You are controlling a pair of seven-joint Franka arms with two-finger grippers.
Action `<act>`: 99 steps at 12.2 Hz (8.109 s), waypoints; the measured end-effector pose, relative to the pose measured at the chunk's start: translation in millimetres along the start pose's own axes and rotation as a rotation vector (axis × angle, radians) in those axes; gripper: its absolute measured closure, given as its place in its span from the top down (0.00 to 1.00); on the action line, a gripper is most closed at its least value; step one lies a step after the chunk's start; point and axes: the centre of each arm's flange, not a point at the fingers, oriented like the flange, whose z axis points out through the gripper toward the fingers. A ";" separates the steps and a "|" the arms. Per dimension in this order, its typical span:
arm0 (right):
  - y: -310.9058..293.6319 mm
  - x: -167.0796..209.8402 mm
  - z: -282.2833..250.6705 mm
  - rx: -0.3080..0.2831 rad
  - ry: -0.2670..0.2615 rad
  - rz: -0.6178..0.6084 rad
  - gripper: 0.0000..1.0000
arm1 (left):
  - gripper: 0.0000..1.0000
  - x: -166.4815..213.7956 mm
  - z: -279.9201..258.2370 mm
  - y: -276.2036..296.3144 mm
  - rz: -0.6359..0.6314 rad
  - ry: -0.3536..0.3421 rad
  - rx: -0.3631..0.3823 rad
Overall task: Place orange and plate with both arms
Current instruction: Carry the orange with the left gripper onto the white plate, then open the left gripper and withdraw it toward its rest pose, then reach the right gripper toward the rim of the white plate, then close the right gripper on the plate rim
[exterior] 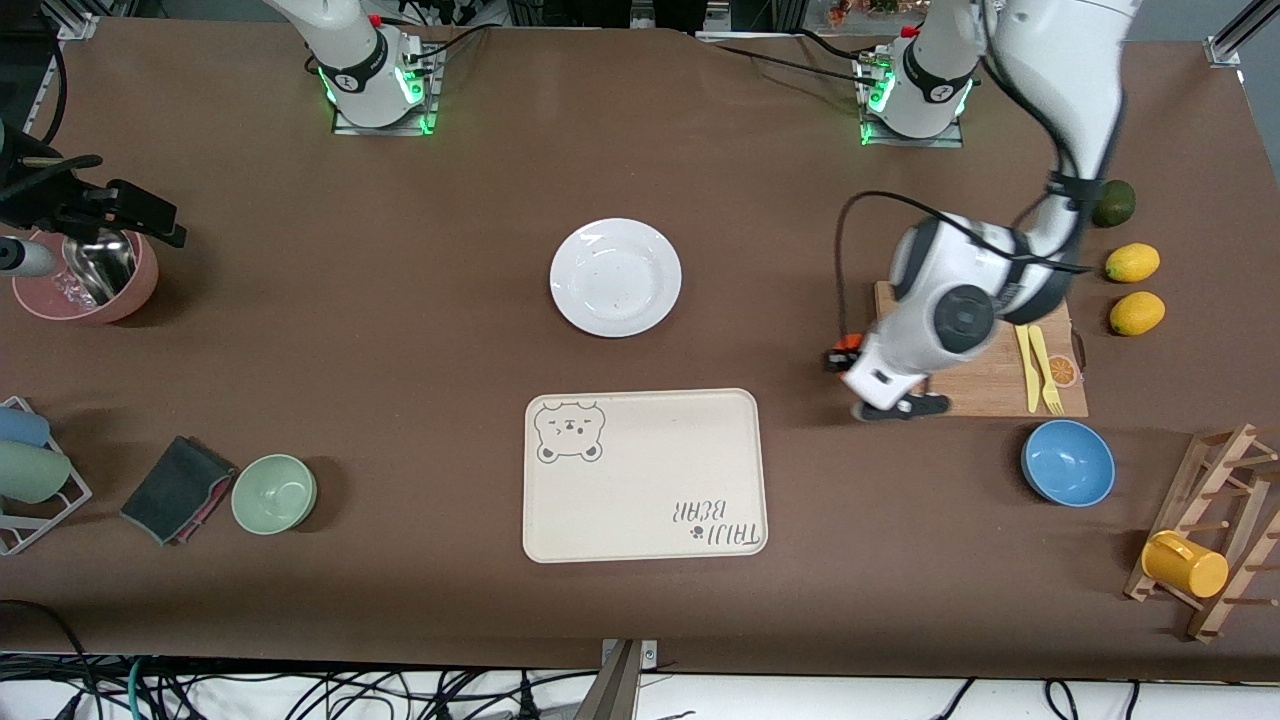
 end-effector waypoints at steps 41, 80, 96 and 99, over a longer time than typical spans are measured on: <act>-2.5 0.5 -0.4 0.000 0.005 -0.004 1.00 | 1.00 75.7 -151.3 -147.0 -0.045 -0.034 -0.092; -167.4 -53.6 358.0 0.760 -0.033 -0.207 1.00 | 1.00 -7.6 -332.9 -271.6 0.194 0.232 -0.022; -230.1 -118.8 490.0 0.921 0.089 -0.137 0.79 | 1.00 -4.7 -331.2 -275.7 0.187 0.234 -0.022; -231.1 -125.7 505.2 0.926 0.111 -0.143 0.68 | 1.00 -4.5 -331.2 -275.7 0.187 0.234 -0.022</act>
